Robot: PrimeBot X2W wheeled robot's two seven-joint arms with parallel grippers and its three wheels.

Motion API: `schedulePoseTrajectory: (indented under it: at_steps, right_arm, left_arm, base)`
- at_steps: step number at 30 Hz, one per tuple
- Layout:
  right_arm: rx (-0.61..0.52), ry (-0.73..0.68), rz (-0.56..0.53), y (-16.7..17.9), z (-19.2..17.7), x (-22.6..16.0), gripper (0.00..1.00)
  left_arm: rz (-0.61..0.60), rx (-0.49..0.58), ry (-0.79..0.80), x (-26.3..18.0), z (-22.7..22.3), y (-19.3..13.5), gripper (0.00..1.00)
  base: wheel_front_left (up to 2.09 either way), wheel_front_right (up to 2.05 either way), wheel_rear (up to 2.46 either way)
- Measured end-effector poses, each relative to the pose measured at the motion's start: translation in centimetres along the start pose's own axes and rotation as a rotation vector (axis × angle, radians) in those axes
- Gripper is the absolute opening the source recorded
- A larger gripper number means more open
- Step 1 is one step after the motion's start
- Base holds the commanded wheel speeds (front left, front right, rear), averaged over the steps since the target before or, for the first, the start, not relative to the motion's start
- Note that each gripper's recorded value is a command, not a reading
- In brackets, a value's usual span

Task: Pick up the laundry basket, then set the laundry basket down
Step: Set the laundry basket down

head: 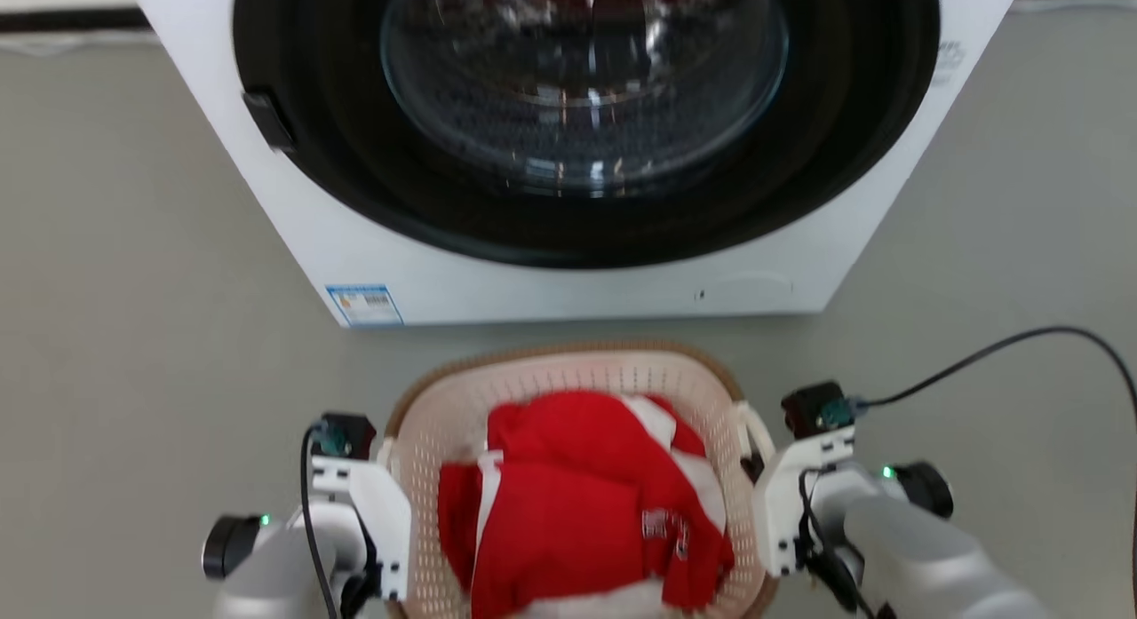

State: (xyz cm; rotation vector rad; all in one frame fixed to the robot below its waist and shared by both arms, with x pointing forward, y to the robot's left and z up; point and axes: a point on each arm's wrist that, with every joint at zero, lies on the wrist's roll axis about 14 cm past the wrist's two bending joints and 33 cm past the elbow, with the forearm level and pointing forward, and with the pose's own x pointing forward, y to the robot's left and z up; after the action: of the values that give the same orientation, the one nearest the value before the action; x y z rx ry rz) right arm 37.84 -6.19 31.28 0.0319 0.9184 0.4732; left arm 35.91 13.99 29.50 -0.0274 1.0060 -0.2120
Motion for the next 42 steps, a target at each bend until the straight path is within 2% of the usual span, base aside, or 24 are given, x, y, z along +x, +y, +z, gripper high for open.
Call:
schedulePoseTrajectory:
  at_steps: [11,23,29,42]
  right_arm:
    - [0.024,-0.016,-0.026,-4.1,1.5,5.5,0.0]
    - [0.032,0.022,-0.04,-7.3,-0.2,11.3,0.0]
    - [0.062,0.045,-0.039,-7.6,-2.0,12.5,0.0]
    - [0.079,0.049,-0.045,-8.3,-2.6,14.1,0.0]
  left_arm:
    - [-0.016,0.011,-0.05,6.1,3.2,0.3,0.0]
    - [-0.038,-0.021,-0.036,12.2,2.4,0.6,0.0]
    - [-0.038,-0.023,-0.024,13.8,1.5,1.1,0.0]
    - [-0.046,-0.017,-0.012,15.7,1.3,1.5,0.0]
  base:
    - [0.0,0.0,0.0]
    - [0.0,0.0,0.0]
    - [0.0,0.0,0.0]
    - [0.0,0.0,0.0]
